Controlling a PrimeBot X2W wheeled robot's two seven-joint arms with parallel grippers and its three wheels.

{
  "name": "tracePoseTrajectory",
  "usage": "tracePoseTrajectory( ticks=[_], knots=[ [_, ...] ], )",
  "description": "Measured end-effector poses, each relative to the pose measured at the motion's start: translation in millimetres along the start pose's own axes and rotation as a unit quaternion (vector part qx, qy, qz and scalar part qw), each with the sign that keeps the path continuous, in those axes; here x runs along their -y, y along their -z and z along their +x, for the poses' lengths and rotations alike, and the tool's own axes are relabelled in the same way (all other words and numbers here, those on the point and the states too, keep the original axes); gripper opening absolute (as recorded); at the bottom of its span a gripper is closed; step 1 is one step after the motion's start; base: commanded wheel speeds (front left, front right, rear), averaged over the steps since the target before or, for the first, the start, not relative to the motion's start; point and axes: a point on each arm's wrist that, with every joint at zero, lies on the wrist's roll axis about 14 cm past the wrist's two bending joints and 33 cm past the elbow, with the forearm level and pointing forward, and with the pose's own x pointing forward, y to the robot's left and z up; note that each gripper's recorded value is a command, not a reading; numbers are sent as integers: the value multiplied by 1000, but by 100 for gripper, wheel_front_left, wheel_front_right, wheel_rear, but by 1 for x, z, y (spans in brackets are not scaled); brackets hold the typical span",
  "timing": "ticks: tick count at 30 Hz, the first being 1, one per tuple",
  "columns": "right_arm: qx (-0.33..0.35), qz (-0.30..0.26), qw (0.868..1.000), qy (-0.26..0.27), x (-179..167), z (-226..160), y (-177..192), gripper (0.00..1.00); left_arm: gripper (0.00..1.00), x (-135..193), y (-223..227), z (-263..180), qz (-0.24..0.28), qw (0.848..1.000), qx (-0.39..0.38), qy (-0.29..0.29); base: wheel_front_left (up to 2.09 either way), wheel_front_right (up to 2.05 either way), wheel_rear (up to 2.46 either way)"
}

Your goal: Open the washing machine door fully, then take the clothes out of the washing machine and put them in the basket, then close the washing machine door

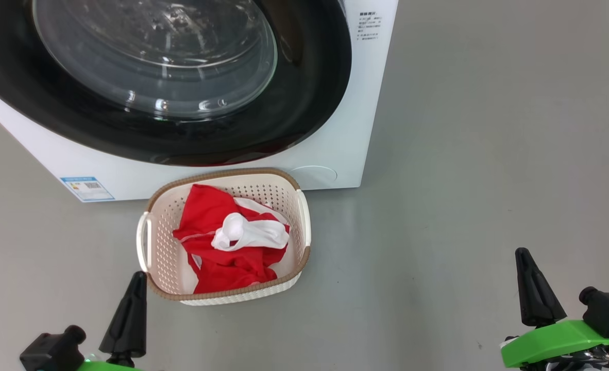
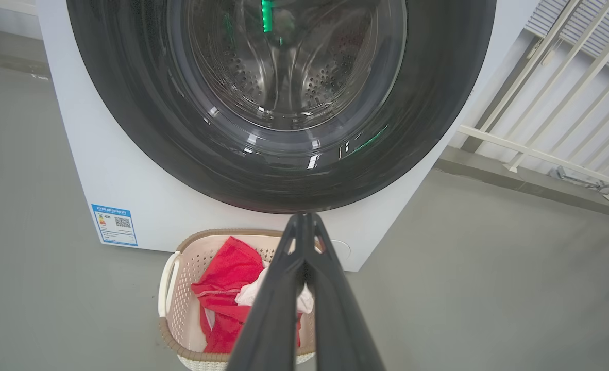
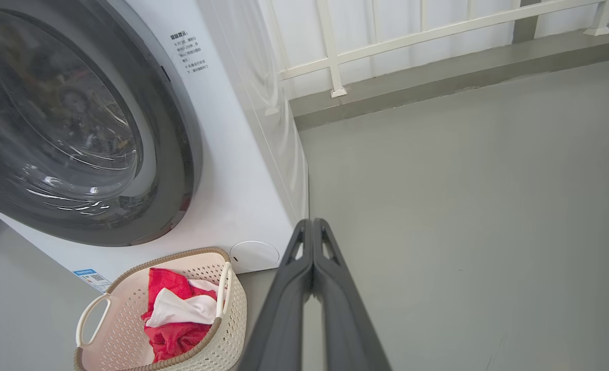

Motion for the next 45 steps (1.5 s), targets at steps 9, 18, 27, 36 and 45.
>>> tracePoseTrajectory(
  ticks=[9,18,27,36,45],
  knots=[
    [1,48,999,8,2,-1,-3,0,0,-2,0,-1,-43,999,-3,-8,0,0,0],
    [2,90,996,14,3,-3,-5,0,0,-3,-1,-3,-88,996,-4,-16,0,0,0],
    [1,136,990,18,4,-4,-8,0,0,-4,-2,-4,-132,991,-5,-23,0,0,0],
    [1,179,984,20,4,-5,-10,0,0,-4,-3,-5,-175,984,-6,-27,0,0,0],
    [0,219,975,21,4,-6,-12,0,0,-4,-3,-5,-216,976,-7,-30,0,0,0]
  ],
)
